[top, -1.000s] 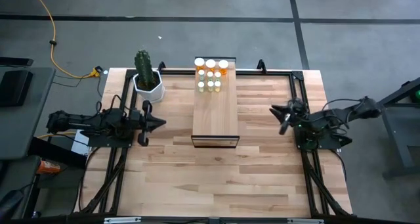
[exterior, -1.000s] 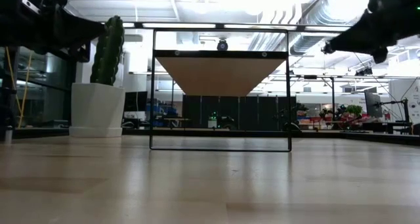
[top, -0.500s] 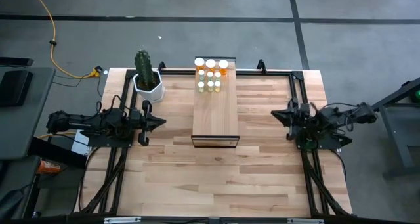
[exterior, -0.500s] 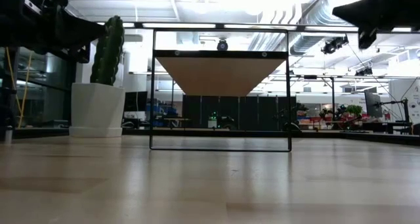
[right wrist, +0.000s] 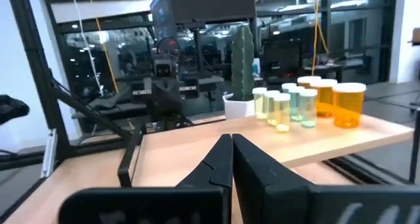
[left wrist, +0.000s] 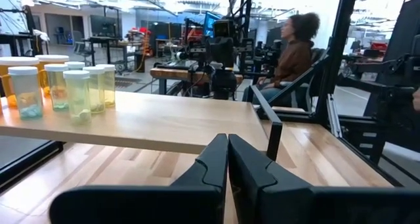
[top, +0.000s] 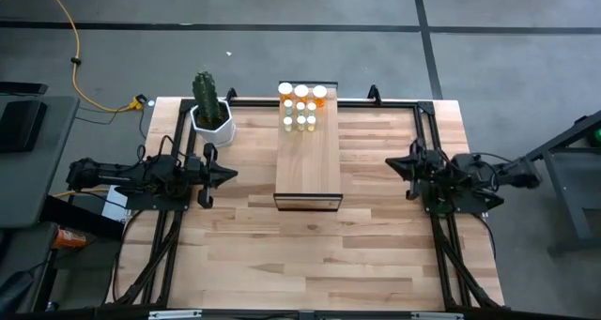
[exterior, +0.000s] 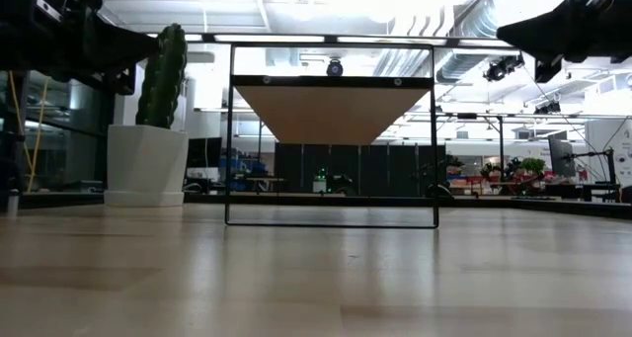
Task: Pick and place medicine bottles onto shelf by color
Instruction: Return to Home Position
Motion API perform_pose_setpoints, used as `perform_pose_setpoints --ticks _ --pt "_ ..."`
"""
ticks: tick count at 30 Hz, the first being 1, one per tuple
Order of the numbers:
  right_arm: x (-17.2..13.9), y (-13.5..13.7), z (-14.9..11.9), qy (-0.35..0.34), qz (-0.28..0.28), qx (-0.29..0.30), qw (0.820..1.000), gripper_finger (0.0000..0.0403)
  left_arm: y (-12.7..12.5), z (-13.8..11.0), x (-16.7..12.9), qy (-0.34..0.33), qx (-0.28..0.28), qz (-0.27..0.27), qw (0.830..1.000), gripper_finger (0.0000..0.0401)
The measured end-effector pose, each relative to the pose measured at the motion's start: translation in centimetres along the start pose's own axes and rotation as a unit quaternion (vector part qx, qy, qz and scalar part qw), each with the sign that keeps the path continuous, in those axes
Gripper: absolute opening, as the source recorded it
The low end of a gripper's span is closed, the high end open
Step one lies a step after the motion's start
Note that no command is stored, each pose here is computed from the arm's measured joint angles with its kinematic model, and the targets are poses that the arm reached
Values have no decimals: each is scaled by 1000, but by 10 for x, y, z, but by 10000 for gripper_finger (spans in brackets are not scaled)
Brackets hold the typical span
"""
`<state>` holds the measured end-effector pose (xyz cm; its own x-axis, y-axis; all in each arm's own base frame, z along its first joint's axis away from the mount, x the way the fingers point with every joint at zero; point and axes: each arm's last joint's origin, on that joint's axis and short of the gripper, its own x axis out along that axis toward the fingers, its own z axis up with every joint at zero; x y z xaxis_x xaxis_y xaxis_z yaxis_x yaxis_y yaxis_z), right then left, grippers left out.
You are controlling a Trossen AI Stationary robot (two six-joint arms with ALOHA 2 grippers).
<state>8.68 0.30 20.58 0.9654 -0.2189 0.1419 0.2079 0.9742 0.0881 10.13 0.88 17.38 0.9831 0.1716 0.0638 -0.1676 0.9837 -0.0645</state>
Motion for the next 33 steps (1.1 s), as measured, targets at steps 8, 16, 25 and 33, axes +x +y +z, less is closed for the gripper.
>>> perform_pose_setpoints --ticks 8,16,25,33 --pt "4 1 -24 -10 46 21 999 0 0 0 0 0 0 -2 1000 3" --pt "5 -2 -35 42 18 -30 999 0 0 0 0 0 0 -2 1000 3" --pt "6 -2 -36 50 21 -64 996 0 0 0 0 0 0 -2 1000 3" --pt "6 -2 -36 51 18 -4 999 0 0 0 0 0 0 -1 1000 3"
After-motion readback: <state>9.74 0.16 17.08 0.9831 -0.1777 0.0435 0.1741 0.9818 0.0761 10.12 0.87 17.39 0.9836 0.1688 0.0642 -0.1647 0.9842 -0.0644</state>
